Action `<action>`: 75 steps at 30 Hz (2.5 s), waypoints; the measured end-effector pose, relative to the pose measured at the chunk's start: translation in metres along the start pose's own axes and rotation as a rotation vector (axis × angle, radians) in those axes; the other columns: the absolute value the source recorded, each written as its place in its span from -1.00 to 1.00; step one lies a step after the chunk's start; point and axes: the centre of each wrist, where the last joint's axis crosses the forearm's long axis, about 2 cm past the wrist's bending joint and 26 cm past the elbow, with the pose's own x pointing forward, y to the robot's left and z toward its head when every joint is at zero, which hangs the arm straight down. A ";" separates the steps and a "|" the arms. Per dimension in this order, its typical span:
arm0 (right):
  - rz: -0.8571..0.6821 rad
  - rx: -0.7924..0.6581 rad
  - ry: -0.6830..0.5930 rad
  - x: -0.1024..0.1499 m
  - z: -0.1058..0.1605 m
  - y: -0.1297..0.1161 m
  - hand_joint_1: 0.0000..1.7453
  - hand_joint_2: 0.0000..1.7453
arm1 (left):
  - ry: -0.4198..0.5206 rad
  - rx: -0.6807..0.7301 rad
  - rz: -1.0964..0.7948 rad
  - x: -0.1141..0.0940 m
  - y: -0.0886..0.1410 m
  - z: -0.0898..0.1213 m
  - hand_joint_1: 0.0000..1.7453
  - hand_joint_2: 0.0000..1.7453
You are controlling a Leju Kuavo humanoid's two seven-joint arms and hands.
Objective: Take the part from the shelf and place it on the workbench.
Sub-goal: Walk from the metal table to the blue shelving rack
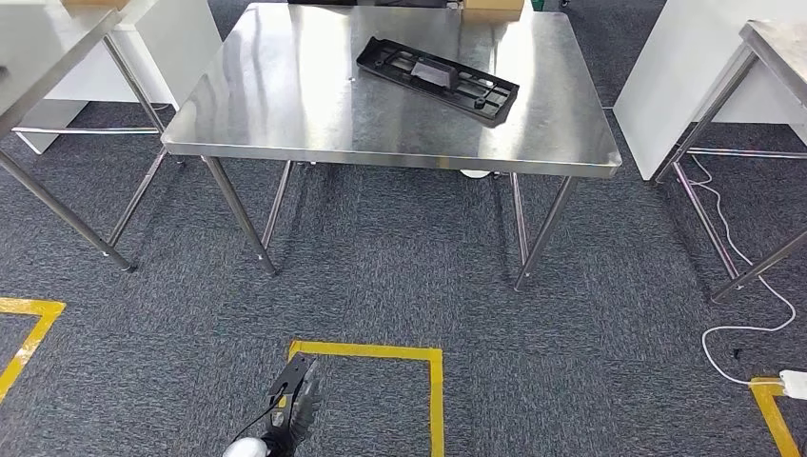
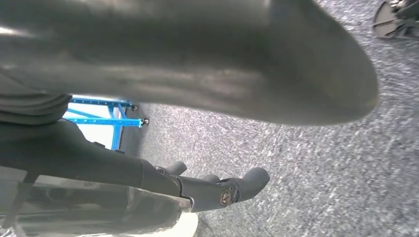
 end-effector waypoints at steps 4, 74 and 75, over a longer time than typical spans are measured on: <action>0.004 0.000 0.006 -0.003 -0.001 -0.002 -1.00 -1.00 | 0.002 -0.010 -0.006 0.003 -0.002 0.000 -1.00 -1.00; 0.189 -0.216 -0.067 -0.007 -0.003 -0.018 -1.00 -1.00 | 0.029 -0.073 0.147 -0.002 -0.036 -0.012 -1.00 -1.00; 0.190 -0.217 -0.064 -0.008 -0.003 -0.018 -1.00 -1.00 | 0.030 -0.074 0.143 -0.002 -0.036 -0.012 -1.00 -1.00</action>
